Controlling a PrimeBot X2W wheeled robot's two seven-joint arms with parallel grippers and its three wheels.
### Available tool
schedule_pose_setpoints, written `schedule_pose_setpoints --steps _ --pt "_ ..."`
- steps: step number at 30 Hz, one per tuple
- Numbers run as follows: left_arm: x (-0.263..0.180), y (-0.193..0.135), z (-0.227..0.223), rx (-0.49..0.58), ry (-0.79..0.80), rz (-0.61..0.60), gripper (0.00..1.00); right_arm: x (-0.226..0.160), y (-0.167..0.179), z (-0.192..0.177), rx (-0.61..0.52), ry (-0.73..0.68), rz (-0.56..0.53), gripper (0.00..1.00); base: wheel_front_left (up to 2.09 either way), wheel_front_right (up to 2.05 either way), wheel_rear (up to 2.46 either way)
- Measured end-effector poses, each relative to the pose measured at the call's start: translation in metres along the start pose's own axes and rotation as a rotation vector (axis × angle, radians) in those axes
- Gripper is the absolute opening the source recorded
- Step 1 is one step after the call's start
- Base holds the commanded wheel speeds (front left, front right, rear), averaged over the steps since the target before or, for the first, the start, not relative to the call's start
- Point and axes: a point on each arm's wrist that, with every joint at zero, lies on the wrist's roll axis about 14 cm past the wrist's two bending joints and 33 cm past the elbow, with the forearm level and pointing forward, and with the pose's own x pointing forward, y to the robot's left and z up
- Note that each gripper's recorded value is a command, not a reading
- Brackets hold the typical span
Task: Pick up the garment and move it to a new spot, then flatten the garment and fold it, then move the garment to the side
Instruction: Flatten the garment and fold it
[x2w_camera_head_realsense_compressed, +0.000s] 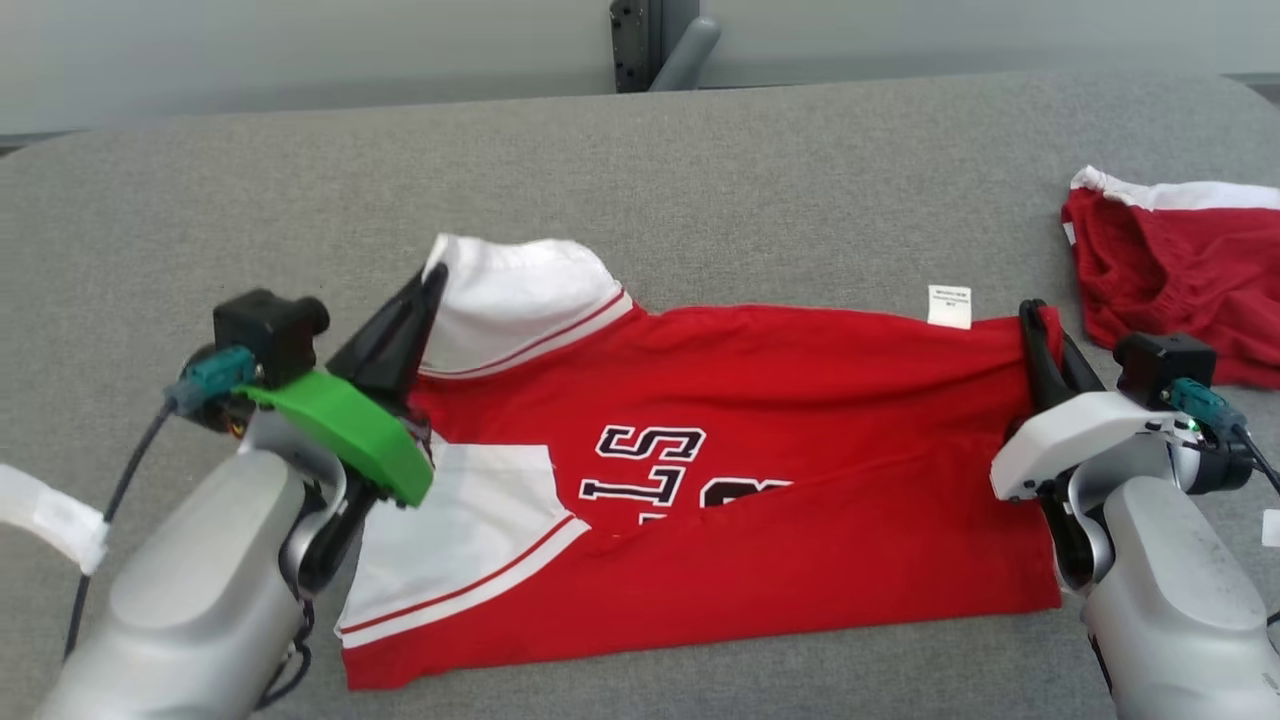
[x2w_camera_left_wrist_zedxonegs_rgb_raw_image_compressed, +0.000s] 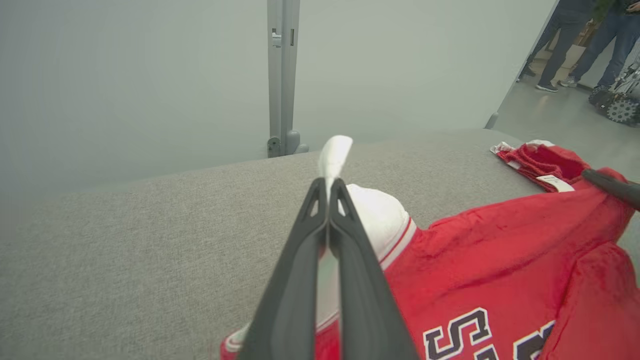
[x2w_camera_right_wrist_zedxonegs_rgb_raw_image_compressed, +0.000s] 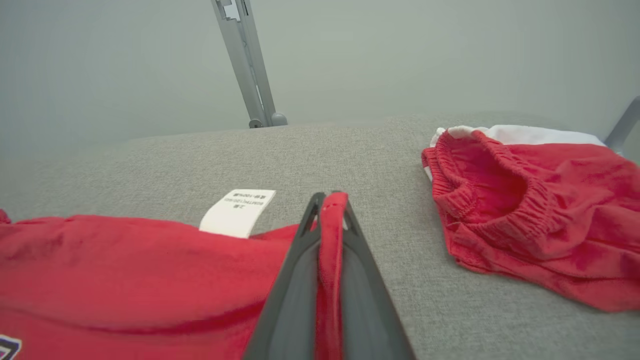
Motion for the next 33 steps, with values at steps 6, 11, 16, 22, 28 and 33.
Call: schedule_pose_setpoints --steps 6,11,16,22,28,33 --pt "-0.041 -0.019 -0.030 -0.069 0.025 0.016 0.00 -0.009 0.004 -0.002 -0.001 0.008 0.014 0.00 0.00 0.00 0.00" --pt "-0.066 -0.024 -0.047 -0.112 0.042 0.048 0.00 -0.016 0.009 -0.007 0.011 0.017 0.025 0.00 0.00 0.00 0.00" --pt "-0.084 -0.038 -0.061 -0.161 0.055 0.055 0.00 -0.029 0.011 -0.016 0.027 0.040 0.026 0.00 0.00 0.00 0.00" --pt "-0.108 -0.042 -0.071 -0.220 0.048 0.109 0.00 -0.050 0.009 -0.028 0.047 0.069 0.012 0.00 0.00 0.00 0.00" --pt "-0.123 -0.046 -0.078 -0.227 0.050 0.135 0.00 -0.067 0.010 -0.038 0.062 0.090 0.006 0.00 0.00 0.00 0.00" --pt "-0.133 -0.042 -0.079 -0.238 0.040 0.167 0.00 -0.075 0.009 -0.040 0.065 0.094 0.001 0.00 0.00 0.00 0.00"
